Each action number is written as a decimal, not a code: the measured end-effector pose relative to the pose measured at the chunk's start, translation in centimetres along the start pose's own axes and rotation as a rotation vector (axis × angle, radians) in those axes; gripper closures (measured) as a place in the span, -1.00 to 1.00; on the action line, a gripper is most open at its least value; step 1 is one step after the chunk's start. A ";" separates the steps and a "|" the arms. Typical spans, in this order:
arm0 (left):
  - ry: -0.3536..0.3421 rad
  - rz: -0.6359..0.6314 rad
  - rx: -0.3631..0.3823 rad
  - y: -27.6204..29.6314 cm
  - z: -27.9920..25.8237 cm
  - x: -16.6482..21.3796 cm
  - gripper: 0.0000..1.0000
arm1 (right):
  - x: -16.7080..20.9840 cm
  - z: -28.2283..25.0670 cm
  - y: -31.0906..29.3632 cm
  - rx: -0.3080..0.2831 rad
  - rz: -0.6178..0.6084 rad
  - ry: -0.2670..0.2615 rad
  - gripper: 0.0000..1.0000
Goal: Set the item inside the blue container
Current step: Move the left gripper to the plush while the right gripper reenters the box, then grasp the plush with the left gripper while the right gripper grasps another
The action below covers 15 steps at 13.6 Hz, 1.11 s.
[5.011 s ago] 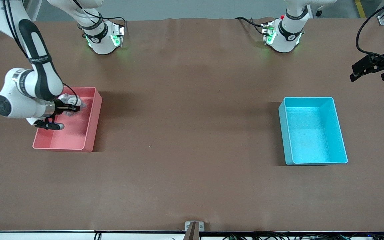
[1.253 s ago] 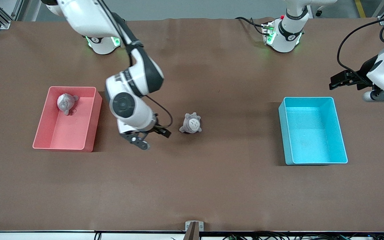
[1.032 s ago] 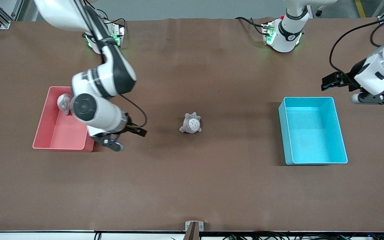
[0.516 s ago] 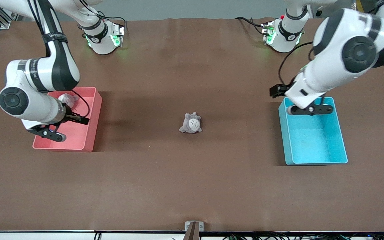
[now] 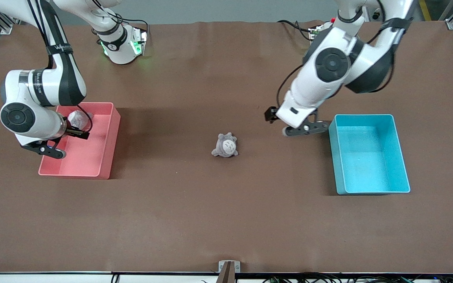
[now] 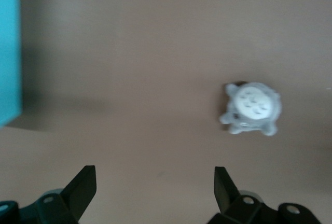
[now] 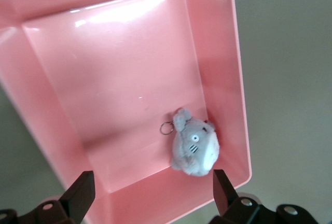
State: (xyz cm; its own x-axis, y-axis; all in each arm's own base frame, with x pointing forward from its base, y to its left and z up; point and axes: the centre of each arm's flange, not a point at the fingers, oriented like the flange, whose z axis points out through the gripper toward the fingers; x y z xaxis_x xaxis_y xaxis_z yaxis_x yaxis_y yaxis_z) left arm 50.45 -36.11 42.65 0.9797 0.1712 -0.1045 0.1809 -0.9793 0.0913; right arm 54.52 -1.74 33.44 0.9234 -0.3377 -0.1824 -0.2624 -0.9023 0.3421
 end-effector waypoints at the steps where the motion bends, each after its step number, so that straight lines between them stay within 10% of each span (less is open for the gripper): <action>1: 0.012 -0.015 -0.024 2.0 1.3 -1.3 -1.00 | -0.1 0.9 0.3 -0.008 0.009 0.003 -1.00; 15: 0.131 0.034 -0.158 12.2 19.1 -1.1 -1.00 | -2.5 13.0 2.8 -0.010 0.074 -0.039 -1.00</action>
State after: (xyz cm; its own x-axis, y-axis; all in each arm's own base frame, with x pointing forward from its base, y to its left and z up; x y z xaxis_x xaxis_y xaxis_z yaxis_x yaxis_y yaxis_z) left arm 49.95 -50.28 24.95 0.9866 0.1605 0.0298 0.1483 -0.9574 0.2479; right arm 47.81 -6.91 22.87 0.8902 -0.4132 -0.1917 -0.3263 -0.8721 0.3646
